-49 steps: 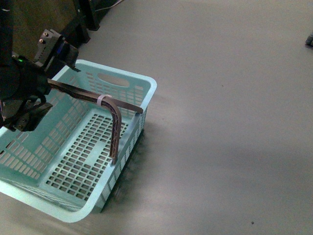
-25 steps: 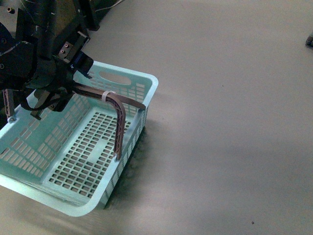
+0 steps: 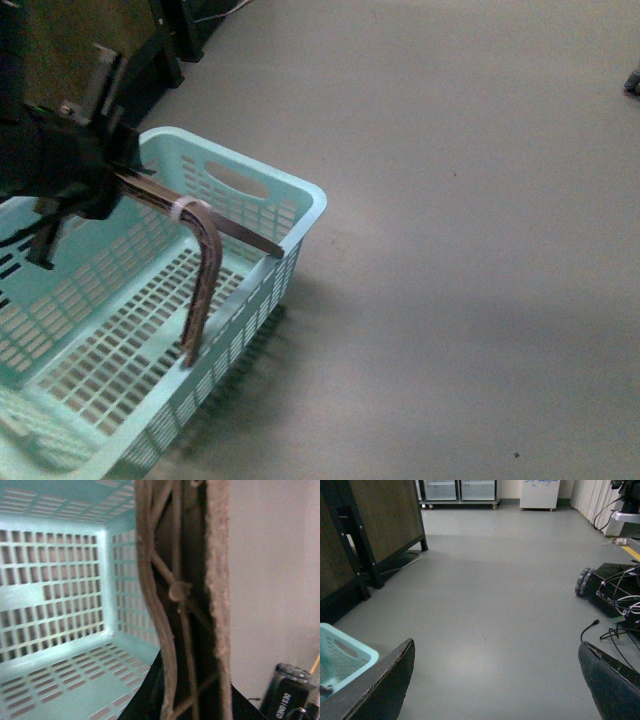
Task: Pick lemon and mango into basket
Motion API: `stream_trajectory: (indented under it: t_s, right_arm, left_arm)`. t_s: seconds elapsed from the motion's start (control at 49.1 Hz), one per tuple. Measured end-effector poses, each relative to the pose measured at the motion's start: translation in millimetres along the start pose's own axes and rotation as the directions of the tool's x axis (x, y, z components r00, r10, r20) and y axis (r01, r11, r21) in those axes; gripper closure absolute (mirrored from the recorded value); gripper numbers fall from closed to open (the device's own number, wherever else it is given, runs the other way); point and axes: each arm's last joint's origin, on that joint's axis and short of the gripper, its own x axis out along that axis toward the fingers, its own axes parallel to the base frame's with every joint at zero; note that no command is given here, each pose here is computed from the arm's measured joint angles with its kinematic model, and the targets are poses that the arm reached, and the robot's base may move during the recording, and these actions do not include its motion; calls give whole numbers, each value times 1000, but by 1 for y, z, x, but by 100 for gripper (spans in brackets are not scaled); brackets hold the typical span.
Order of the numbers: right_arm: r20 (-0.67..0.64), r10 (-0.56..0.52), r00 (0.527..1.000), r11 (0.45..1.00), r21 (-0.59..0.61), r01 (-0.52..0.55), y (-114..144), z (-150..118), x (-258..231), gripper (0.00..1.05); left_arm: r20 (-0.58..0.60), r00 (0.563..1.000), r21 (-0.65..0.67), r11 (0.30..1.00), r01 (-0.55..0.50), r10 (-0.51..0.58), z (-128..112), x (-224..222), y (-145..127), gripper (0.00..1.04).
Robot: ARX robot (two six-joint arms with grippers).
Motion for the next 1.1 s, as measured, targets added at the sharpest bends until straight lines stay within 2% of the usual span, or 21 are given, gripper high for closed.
stream_trajectory:
  t_s: [0.285,0.407,0.55,0.713,0.815,1.1]
  right_arm:
    - [0,0,1000,1000,0,0,0,0,0,9]
    - [0,0,1000,1000,0,0,0,0,0,9]
    - [0,0,1000,1000,0,0,0,0,0,9]
    - [0,0,1000,1000,0,0,0,0,0,9]
    - [0,0,1000,1000,0,0,0,0,0,9]
    - [0,0,1000,1000,0,0,0,0,0,9]
  left_arm:
    - [85,977,-127,971,204,-194,34,-126,-27,99]
    - [101,952,-169,938,304,-290,39,-174,-40,99]
    - [110,928,-198,907,371,-356,42,-216,-46,99]
    - [134,913,-213,889,406,-385,45,-250,-48,99]
    - [162,887,-208,863,460,-433,47,-272,-51,100]
    - [159,883,-215,857,468,-442,47,-274,-53,100]
